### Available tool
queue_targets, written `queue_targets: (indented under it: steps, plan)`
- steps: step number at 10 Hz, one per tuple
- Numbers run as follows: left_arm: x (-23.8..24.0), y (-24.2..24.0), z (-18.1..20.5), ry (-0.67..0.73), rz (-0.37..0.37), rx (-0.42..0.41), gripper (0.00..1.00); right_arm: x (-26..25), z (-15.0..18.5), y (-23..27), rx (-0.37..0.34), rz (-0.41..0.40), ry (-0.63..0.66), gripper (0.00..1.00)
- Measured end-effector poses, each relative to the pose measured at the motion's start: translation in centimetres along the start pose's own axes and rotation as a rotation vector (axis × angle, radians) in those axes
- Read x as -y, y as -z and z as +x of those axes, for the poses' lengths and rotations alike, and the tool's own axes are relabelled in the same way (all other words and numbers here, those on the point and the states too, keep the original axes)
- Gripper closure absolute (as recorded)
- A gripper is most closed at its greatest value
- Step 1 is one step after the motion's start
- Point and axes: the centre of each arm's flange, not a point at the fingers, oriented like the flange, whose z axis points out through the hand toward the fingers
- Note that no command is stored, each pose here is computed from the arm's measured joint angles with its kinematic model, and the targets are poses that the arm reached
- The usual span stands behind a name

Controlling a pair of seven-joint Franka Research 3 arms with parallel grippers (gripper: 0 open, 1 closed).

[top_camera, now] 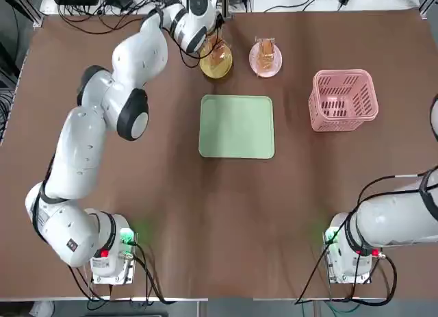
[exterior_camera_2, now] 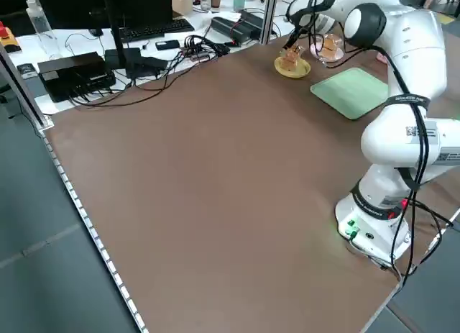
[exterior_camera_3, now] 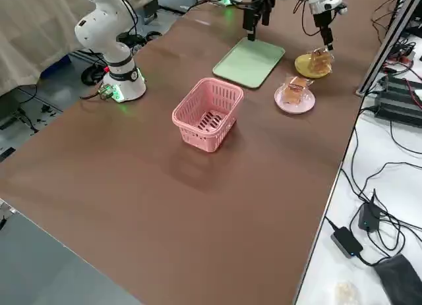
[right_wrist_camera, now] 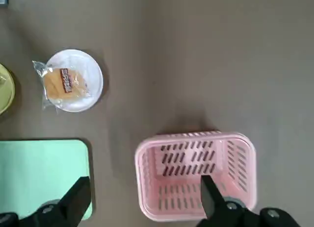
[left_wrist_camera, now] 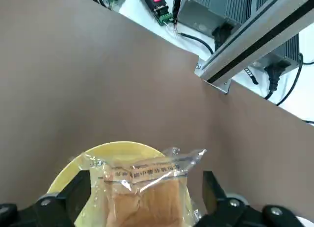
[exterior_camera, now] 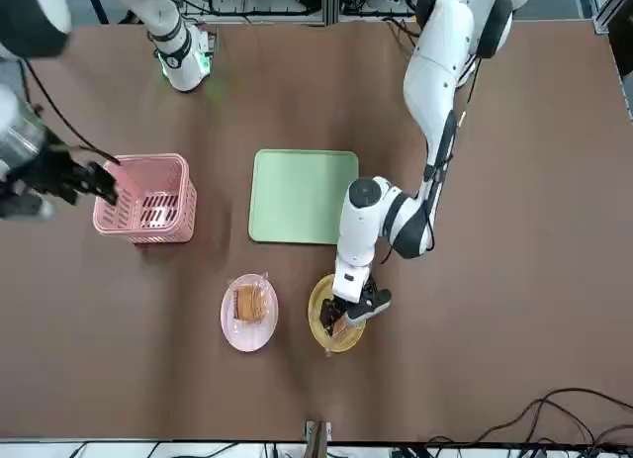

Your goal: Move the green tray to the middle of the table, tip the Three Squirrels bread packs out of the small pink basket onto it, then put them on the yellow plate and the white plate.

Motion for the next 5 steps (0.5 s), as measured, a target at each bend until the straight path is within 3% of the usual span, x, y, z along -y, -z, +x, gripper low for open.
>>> queue_targets:
  steps: [3, 5]
  plan:
    - [-1.5, 6.7, 2.5, -0.012, 0.087, 0.035, 0.0, -4.4, -1.4, 1.0, 0.05, -0.006, 0.0, 0.01]
    - [-0.8, 12.2, 6.0, -0.033, 0.151, 0.104, 0.0, -5.9, -1.5, 0.6, 0.063, -0.005, 0.003, 0.01]
